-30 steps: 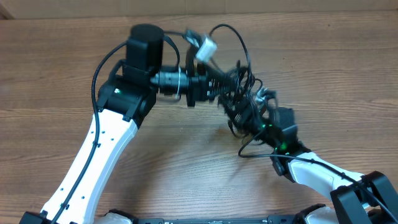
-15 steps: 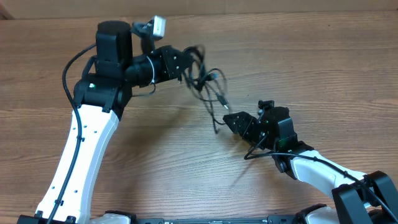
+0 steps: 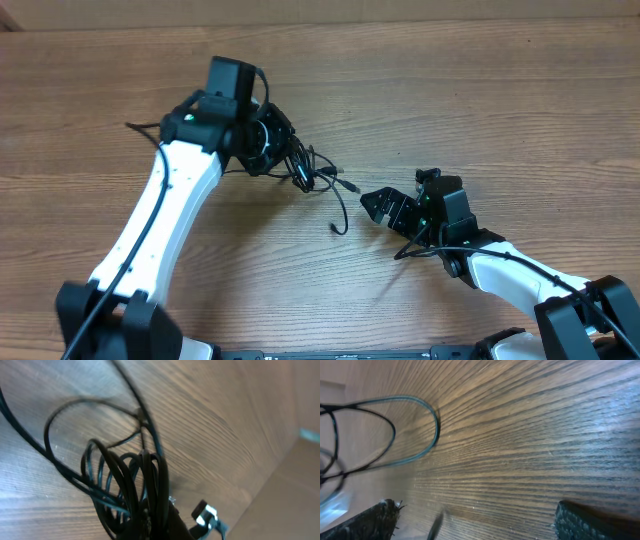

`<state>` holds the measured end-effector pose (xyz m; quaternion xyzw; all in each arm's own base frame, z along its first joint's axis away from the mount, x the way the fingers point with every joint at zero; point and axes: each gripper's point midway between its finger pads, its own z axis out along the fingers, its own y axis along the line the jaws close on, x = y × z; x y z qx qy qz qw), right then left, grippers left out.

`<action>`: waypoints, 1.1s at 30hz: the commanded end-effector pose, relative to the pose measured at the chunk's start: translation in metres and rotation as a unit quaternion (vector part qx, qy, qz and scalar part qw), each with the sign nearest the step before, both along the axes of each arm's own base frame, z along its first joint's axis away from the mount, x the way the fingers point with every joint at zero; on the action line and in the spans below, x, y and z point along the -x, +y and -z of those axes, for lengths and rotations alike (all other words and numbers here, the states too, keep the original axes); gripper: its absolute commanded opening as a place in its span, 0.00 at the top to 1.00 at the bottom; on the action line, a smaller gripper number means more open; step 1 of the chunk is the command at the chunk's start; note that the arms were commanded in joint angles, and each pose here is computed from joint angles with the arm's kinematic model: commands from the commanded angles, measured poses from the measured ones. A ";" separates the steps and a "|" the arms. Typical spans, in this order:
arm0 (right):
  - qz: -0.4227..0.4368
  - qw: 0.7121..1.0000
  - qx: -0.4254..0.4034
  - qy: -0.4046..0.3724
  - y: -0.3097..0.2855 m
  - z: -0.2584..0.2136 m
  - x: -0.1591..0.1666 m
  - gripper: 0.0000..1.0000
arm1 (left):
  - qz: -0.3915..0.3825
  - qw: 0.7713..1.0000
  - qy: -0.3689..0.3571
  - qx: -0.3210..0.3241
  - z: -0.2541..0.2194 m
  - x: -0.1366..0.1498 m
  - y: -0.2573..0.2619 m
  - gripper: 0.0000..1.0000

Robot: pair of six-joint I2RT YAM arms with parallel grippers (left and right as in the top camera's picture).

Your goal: Untangle cables

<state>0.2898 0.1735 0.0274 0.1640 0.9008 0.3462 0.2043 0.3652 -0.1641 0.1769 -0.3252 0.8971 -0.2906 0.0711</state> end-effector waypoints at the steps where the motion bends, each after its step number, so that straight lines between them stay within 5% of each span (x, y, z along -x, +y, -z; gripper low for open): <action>1: 0.013 1.000 0.023 0.008 -0.010 0.011 0.001 0.00 | -0.070 0.995 0.061 0.024 0.013 -0.005 -0.006 0.96; 12: 0.017 1.000 0.024 0.000 -0.011 0.009 -0.002 0.00 | -0.084 0.986 0.142 0.021 0.051 0.004 -0.011 0.96; 20: 0.025 0.995 -0.014 -0.094 -0.007 -0.044 -0.025 0.01 | -0.088 0.984 0.149 0.044 0.047 0.003 -0.017 0.96; 27: 0.033 0.985 -0.051 -0.162 -0.009 -0.108 -0.018 0.00 | -0.219 0.941 0.249 0.071 0.050 0.016 -0.016 0.96; 33: -0.010 0.973 -0.131 -0.190 0.009 -0.155 0.003 0.00 | -0.251 0.921 0.285 0.089 0.048 0.021 -0.021 0.96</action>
